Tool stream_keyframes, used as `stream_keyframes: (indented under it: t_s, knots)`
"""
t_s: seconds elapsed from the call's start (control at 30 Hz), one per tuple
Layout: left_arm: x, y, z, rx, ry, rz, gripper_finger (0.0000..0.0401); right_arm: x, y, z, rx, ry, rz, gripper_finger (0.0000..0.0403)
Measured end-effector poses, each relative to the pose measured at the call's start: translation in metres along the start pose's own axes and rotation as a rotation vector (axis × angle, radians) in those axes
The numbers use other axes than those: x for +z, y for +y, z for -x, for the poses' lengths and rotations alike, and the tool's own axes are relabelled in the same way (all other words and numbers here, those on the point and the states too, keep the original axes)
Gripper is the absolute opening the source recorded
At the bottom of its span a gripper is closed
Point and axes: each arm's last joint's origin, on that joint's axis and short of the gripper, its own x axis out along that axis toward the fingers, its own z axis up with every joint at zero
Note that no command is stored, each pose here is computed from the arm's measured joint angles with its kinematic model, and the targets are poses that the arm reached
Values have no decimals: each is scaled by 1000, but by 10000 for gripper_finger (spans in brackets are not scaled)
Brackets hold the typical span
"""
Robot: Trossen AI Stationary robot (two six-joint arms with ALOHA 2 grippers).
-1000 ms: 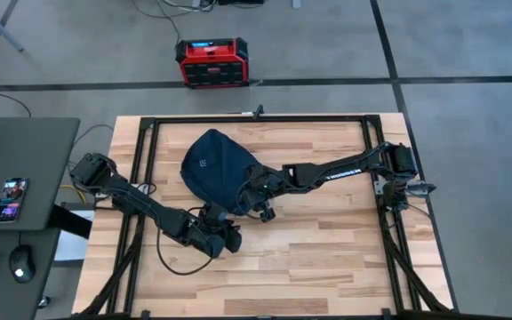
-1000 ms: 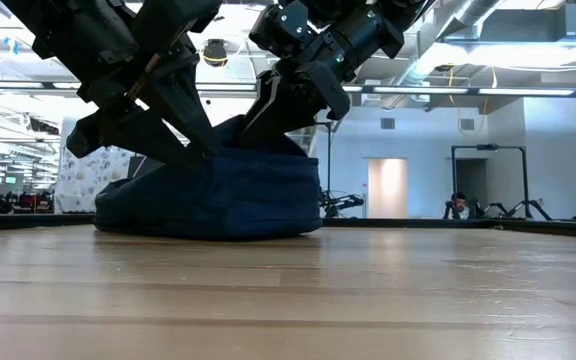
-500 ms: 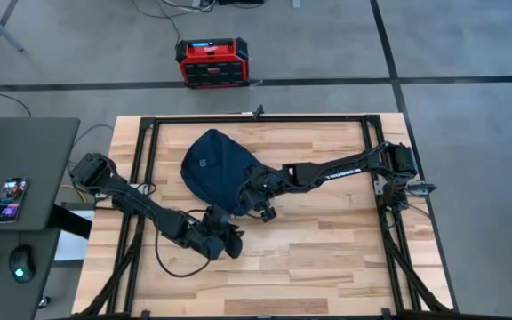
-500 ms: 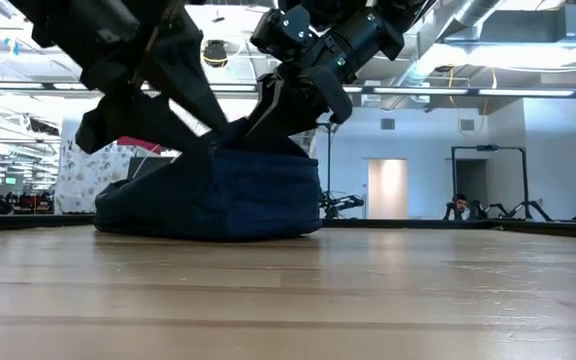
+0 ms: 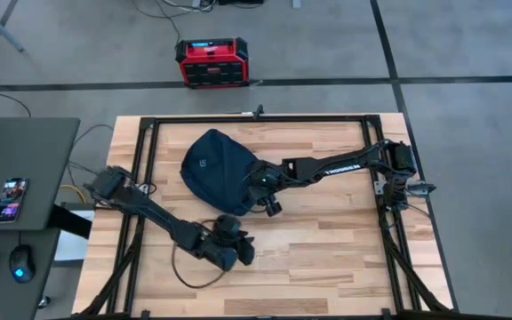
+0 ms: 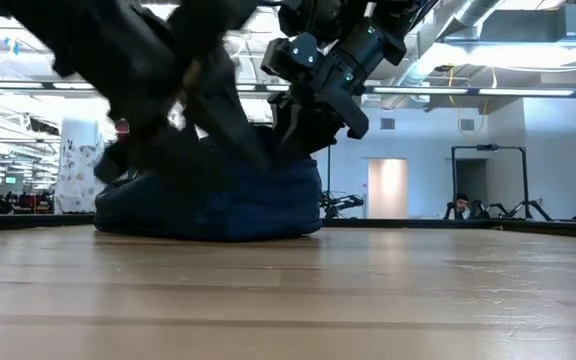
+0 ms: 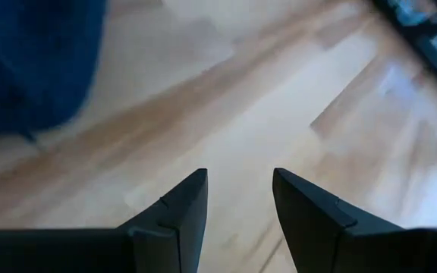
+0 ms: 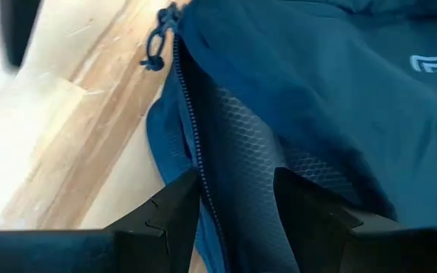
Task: Unpack backpack
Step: Open the backpack
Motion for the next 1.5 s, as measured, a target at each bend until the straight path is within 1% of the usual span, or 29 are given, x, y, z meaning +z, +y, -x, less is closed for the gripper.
stream_keyframes:
  t_s: [0.07, 0.13, 0.2, 0.33, 0.43, 0.6, 0.8, 1.03, 1.13, 1.23, 1.3, 1.33, 1.37, 1.43, 1.47, 1.5]
  knots:
    - [-4, -1, -6, 58, 8, 3, 134, 0, 0, 0, -1, -2, 0, 162]
    - [-1, -4, -4, 104, 17, 34, 134, 0, 0, 0, 0, -1, 0, 162]
    - [2, -8, 6, 149, 38, 26, 134, 0, 0, 0, 0, -2, 0, 162]
    - [9, -11, 37, 233, 58, -16, 134, 1, 0, 0, -5, -9, 1, 162]
    - [19, -9, 55, 258, -3, -13, 134, 2, 0, 0, -8, -15, 1, 162]
    - [29, -9, 66, 235, -146, 45, 134, 2, 0, 0, -7, -14, 0, 162]
    - [23, -4, 54, 273, -175, 116, 144, 2, 0, 0, -7, -14, -3, 162]
    - [14, 4, 30, 326, -215, 177, 161, 2, 0, 0, -9, -18, -28, 162]
    - [18, 9, 20, 355, -274, 211, 162, 2, 0, 0, -9, -18, -33, 162]
    - [24, 15, 7, 396, -280, 234, 162, 2, 0, 0, -9, -17, -45, 162]
    - [28, 18, 3, 414, -281, 229, 151, 2, 0, 0, -7, -16, -46, 162]
    - [30, 18, 2, 418, -279, 220, 136, 2, 1, 0, -6, -12, -49, 162]
    - [32, 17, 3, 421, -273, 205, 114, 1, 1, 0, -4, -10, -52, 162]
    - [34, 16, 4, 430, -233, 167, 49, 0, 1, 0, 1, -1, -54, 162]
    - [35, 15, 5, 425, -217, 155, 25, 0, 1, 0, 2, 0, -54, 162]
    - [35, 14, 7, 418, -203, 146, 15, 1, 2, 0, 3, -2, -52, 162]
